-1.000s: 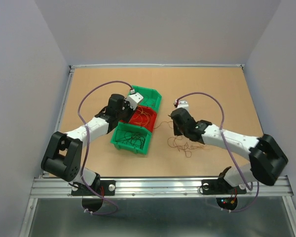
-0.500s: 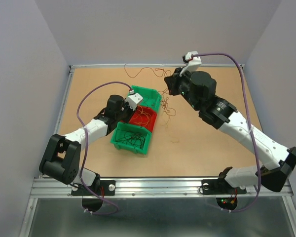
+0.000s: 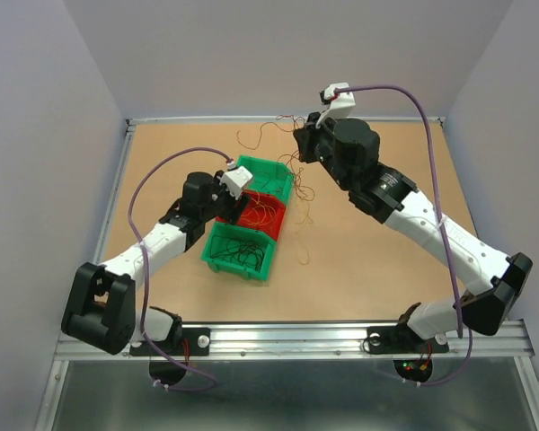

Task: Untangle the cables

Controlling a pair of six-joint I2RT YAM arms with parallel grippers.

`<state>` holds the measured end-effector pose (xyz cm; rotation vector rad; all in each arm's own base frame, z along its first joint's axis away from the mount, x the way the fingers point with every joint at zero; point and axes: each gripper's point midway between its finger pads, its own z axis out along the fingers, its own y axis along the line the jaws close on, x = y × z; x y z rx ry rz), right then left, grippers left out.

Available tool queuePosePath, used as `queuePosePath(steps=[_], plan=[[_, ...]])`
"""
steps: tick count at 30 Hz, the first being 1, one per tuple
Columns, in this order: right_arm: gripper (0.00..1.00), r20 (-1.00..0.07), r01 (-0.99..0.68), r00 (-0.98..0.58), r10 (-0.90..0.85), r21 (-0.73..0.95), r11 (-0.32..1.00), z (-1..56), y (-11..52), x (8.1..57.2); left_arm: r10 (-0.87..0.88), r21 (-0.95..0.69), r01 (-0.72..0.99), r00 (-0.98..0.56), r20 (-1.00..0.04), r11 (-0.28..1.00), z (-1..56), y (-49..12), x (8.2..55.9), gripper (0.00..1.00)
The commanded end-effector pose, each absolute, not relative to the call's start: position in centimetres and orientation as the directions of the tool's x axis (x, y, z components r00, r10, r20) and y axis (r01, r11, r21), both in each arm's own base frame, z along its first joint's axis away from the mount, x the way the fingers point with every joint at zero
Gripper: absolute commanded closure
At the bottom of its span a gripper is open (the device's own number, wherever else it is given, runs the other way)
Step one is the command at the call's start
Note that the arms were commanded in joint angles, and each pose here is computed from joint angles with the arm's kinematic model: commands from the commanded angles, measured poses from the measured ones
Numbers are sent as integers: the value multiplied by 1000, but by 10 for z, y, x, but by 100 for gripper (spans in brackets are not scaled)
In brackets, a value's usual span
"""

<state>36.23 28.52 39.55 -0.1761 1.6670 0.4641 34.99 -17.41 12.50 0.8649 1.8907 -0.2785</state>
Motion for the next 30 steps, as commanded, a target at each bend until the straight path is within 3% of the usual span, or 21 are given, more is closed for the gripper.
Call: queuePosePath(steps=[1,3,7,11,15,21,30], plan=[[99,-957,-365,13,291,266,892,480,258,347,389,179,710,-144,-910,681,164,-187,343,29],[100,-951,-362,27,306,276,890,487,253,343,380,176,724,-128,-916,667,176,-190,340,24],[99,-937,-368,48,346,305,878,500,247,337,347,166,732,-102,-932,661,198,-195,337,4],[99,-912,-397,78,403,342,852,521,241,328,295,146,795,-43,-955,588,224,-211,324,2],[99,-871,-446,113,478,386,808,547,237,316,126,110,904,63,-990,412,261,-245,297,2],[99,-777,-543,179,603,433,719,593,228,292,-87,134,941,169,-982,312,294,-271,277,1],[99,-703,-625,196,684,448,639,632,227,276,-194,239,965,255,-947,104,296,-296,243,2]])
